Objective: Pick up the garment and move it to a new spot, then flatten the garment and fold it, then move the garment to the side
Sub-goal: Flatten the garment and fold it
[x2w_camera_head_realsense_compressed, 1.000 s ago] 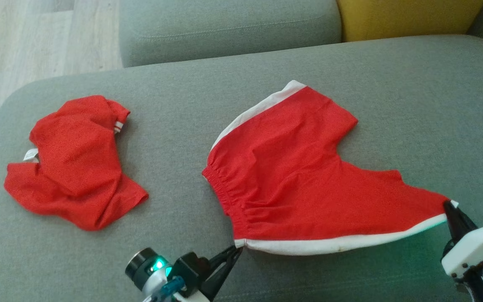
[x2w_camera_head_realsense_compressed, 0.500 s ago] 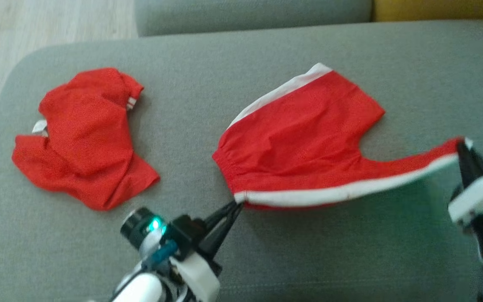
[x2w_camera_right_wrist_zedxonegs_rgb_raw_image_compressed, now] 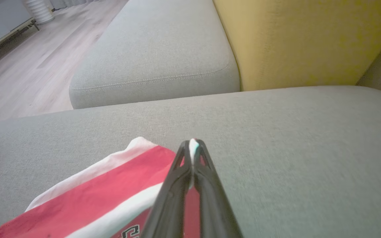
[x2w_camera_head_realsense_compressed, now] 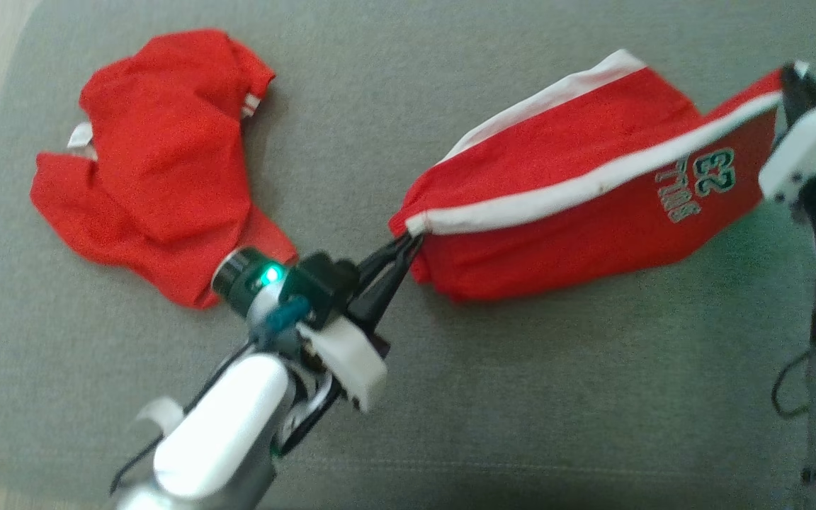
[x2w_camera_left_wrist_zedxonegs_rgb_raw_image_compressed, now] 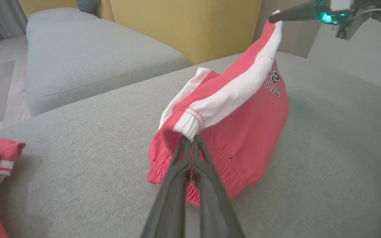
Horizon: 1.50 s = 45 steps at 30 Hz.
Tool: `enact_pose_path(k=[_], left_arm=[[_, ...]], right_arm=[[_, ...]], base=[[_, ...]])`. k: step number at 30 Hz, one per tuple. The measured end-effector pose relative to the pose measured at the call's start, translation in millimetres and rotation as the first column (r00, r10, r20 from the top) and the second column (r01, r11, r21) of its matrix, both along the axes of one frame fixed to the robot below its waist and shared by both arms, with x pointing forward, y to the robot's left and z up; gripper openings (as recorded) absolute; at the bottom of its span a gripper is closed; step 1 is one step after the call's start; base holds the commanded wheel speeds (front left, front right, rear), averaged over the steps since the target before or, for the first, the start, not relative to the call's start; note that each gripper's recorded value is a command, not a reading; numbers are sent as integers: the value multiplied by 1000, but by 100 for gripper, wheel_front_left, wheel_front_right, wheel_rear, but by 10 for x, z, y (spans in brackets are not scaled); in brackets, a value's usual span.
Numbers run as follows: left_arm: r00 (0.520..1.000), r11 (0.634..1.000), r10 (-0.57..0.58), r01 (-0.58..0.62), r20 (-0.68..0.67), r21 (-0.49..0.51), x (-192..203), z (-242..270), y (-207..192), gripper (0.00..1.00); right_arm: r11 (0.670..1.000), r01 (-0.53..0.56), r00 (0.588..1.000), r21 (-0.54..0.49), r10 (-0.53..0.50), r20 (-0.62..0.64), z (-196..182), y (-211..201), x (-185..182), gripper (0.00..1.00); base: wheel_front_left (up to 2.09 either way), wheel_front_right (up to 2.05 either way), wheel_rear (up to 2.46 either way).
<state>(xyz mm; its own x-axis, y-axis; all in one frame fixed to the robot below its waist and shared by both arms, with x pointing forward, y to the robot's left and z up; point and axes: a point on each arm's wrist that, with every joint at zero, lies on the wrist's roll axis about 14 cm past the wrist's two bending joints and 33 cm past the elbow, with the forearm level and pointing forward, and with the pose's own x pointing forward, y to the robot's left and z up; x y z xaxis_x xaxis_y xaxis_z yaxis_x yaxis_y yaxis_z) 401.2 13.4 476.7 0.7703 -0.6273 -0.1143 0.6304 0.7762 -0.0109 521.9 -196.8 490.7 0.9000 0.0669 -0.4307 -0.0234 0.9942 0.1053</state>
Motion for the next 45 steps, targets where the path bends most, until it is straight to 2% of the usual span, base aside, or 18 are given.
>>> enact_pose_path(k=[7,14,15,16,17,18,25,31,35,38,42,45], left_arm=[[999,999,35,-34,-42,29,339,-222,102,0],[994,996,74,-70,-78,49,579,-458,176,0],[993,996,80,-76,-86,53,598,-499,190,46],[991,995,87,-82,-98,54,613,-541,202,79],[990,995,91,-86,-104,56,623,-575,208,79],[990,994,93,-87,-109,61,630,-605,209,100],[986,989,136,-129,-96,70,699,-625,259,100],[970,970,240,-241,-39,-27,830,-261,385,100],[950,942,312,-305,27,-140,831,148,468,100],[930,917,359,-337,73,-215,766,415,545,100],[909,893,401,-361,111,-267,612,610,627,100],[900,886,415,-367,132,-283,487,683,656,100]], right_arm=[[994,-75,997,-76,72,-42,-225,254,540,0],[984,-130,987,-123,117,-108,-572,417,821,0],[982,-133,986,-132,118,-118,-622,413,833,53],[980,-139,985,-145,122,-119,-660,419,846,100],[978,-141,986,-151,124,-116,-686,420,857,100],[979,-139,986,-146,123,-112,-708,422,861,100],[984,-126,992,-129,129,9,-558,424,888,100],[987,-128,962,-94,147,230,-77,498,828,100],[981,-158,925,-116,188,330,78,534,578,100],[982,-148,900,-115,182,396,191,450,377,100],[982,-139,863,-128,184,471,366,377,111,100],[986,-124,855,-114,165,491,373,324,-125,100]], base=[[0,0,0],[0,0,0],[0,0,0],[0,0,0],[0,0,0],[0,0,0],[0,0,0],[0,0,0],[0,0,0],[0,0,0],[0,0,0],[0,0,0]])
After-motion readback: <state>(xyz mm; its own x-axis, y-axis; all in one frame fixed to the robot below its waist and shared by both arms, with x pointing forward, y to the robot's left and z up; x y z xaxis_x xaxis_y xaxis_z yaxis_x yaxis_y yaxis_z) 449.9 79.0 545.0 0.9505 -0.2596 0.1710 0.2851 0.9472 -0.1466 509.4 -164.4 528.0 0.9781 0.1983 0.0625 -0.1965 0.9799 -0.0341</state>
